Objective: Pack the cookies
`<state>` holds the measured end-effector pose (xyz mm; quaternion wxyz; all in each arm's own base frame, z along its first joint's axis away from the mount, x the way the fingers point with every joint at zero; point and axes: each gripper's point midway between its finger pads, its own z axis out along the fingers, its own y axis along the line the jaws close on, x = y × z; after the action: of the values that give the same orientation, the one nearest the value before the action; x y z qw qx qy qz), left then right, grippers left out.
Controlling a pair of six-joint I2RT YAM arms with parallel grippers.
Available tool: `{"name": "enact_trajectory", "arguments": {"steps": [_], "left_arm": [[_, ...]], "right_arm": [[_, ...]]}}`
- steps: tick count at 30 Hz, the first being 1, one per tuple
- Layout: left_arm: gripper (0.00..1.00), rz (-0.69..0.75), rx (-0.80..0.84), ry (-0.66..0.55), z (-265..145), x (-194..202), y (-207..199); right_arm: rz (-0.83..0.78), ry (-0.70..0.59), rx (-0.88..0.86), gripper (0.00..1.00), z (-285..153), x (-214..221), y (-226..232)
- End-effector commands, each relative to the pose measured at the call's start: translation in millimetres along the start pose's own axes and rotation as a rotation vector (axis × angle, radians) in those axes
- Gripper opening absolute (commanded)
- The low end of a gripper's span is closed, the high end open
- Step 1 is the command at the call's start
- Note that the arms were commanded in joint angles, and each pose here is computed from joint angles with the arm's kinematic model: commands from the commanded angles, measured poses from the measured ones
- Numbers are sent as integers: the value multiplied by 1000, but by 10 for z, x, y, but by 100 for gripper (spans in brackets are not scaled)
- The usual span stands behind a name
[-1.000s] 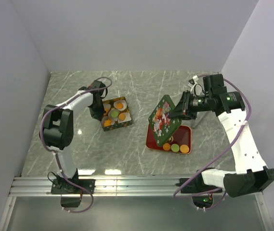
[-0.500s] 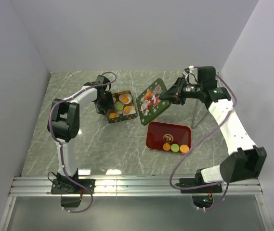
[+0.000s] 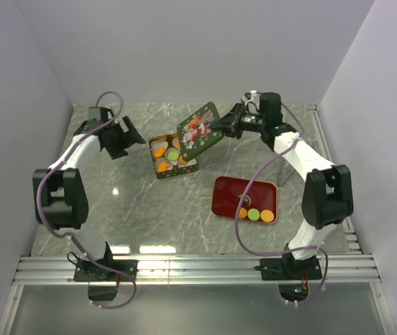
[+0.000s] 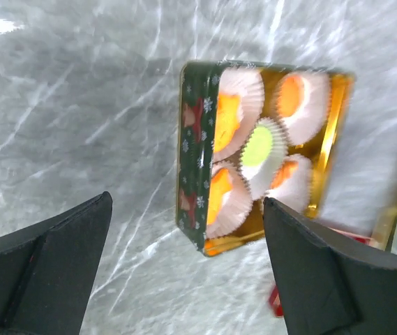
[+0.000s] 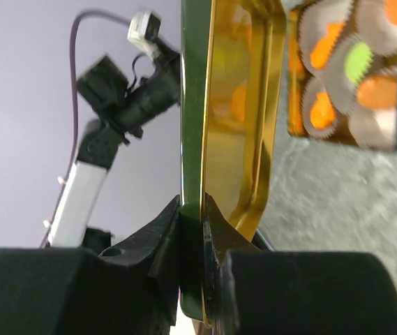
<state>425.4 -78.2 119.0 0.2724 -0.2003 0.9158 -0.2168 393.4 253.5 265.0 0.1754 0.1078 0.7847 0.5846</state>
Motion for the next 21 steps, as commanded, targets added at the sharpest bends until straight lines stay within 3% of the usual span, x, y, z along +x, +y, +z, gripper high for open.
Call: {"name": "enact_trajectory", "arguments": {"steps": [1, 4, 12, 21], "left_arm": [[95, -19, 267, -48, -173, -116, -276], [93, -97, 408, -7, -243, 23, -245], [91, -98, 619, -11, -345, 159, -293], [88, -140, 604, 34, -82, 219, -166]], "right_arm": [[-56, -9, -158, 0, 273, -27, 283], [-21, 22, -208, 0, 572, 65, 281], [89, 35, -330, 0, 1081, 210, 318], [126, 29, -309, 0, 1347, 182, 131]]}}
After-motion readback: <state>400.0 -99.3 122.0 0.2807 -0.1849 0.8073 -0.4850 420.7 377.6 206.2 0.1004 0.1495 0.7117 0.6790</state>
